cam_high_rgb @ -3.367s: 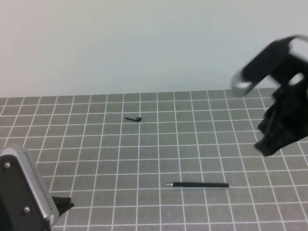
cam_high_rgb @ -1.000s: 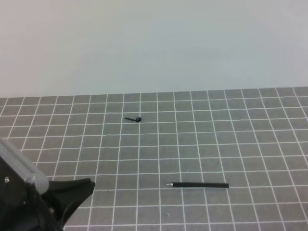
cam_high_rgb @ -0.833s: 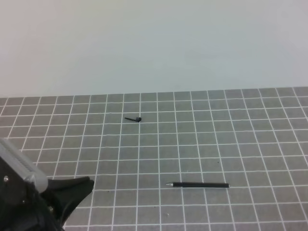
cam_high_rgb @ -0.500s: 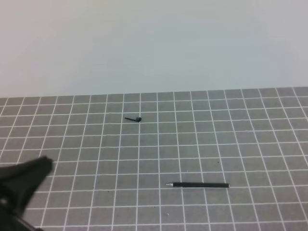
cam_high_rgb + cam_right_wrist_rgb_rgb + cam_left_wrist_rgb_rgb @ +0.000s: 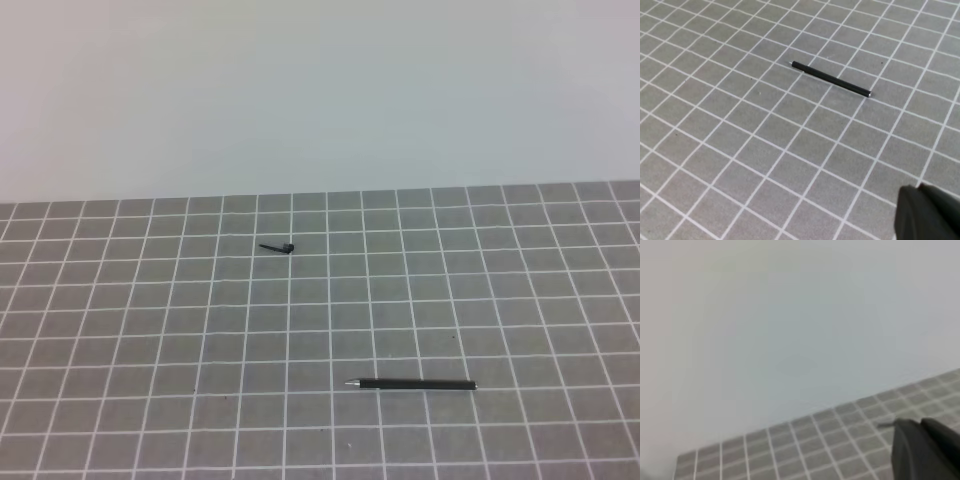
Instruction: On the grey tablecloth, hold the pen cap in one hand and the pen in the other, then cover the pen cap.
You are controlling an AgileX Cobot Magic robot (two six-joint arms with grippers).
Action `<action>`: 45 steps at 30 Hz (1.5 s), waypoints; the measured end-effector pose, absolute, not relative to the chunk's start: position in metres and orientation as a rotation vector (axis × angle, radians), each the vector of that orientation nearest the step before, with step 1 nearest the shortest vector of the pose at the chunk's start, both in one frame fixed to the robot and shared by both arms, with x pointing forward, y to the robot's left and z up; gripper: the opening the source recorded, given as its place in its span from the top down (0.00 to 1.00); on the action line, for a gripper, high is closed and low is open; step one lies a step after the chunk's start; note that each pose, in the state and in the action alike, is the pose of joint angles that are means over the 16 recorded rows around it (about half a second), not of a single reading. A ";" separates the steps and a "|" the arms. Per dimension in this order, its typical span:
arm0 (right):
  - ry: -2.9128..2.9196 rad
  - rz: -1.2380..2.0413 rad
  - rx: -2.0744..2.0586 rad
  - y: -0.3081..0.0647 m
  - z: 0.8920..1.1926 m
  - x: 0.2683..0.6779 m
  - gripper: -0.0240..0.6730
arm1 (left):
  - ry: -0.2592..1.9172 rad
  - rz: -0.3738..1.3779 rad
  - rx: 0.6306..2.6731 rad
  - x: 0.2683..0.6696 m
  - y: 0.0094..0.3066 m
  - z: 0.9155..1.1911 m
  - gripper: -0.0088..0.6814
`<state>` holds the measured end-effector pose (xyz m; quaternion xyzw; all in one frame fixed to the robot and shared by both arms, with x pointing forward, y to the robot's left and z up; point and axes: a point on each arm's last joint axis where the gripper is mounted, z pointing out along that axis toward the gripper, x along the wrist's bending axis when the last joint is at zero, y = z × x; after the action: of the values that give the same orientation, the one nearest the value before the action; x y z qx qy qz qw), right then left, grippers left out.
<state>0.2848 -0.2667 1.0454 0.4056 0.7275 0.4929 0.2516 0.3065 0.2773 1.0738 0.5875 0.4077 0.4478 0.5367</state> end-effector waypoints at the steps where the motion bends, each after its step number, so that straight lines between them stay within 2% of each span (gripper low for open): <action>1: 1.979 1.341 1.103 -0.267 1.045 0.285 0.96 | 0.980 1.072 1.392 0.305 0.278 1.071 0.99; 19: 1.981 1.338 1.097 -0.267 1.045 0.285 0.96 | 1.142 1.014 1.241 0.301 0.285 1.035 0.99; 30: 1.981 1.338 1.096 -0.267 1.045 0.285 0.96 | 1.284 1.011 1.165 0.296 0.295 0.992 0.99; 37: 1.981 1.338 1.096 -0.267 1.045 0.285 0.96 | 1.353 0.986 1.198 0.294 0.297 0.970 0.99; 45: 1.981 1.338 1.097 -0.267 1.045 0.285 0.96 | 1.402 0.961 1.270 0.293 0.296 0.960 0.99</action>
<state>0.2848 -0.2667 1.0454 0.4034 0.7287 0.4922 0.2530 0.2926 0.2965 0.9603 0.5225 0.5767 0.3954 0.4879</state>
